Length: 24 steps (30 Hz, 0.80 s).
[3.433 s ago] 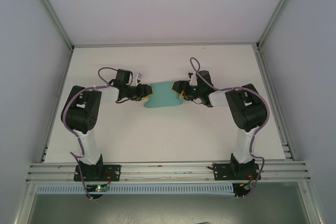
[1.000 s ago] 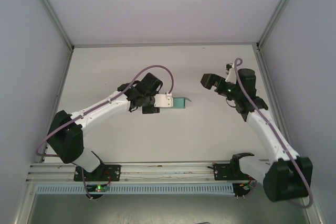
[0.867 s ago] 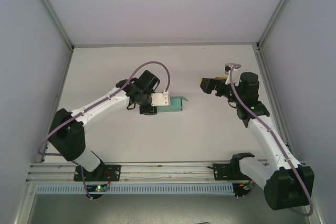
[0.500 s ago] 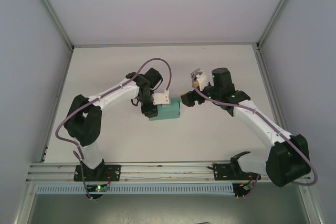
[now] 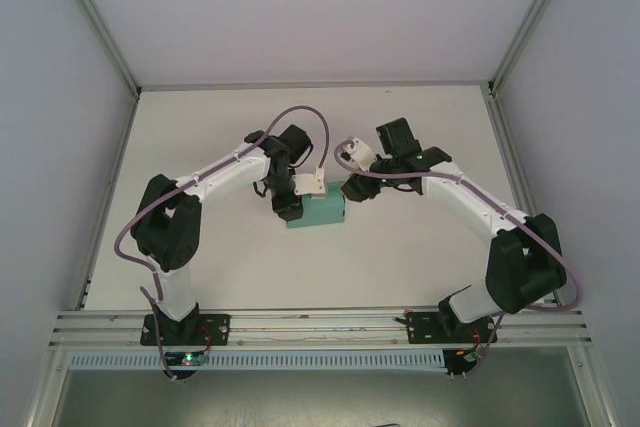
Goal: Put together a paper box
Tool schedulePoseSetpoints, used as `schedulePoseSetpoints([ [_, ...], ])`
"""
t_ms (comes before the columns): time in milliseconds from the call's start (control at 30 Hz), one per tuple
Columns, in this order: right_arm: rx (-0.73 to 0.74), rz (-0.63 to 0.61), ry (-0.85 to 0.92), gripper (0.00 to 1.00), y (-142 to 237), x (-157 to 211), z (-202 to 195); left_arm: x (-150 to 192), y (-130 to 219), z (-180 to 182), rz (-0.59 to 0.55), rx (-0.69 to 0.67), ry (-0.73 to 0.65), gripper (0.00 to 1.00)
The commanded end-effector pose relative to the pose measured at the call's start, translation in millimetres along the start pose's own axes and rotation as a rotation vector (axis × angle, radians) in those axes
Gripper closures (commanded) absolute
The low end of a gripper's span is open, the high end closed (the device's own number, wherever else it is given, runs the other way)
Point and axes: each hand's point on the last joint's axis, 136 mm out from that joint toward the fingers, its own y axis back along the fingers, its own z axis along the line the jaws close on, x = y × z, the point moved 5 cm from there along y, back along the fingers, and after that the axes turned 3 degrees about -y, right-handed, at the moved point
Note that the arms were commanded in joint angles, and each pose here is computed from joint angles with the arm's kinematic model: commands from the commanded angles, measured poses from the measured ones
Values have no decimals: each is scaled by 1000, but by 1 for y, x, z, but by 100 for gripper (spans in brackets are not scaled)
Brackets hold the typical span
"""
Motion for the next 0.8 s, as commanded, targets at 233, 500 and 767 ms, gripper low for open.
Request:
schedulePoseSetpoints([
  [233, 3, 100, -4, 75, -6, 6, 4, 6, 0, 0, 29, 39, 25, 57],
  [500, -11, 90, -23, 87, -15, 3, 13, 2, 4, 1, 7, 31, 32, 58],
  [767, -49, -84, -401, 100, -28, -19, 22, -8, 8, 7, -45, 8, 87, 58],
])
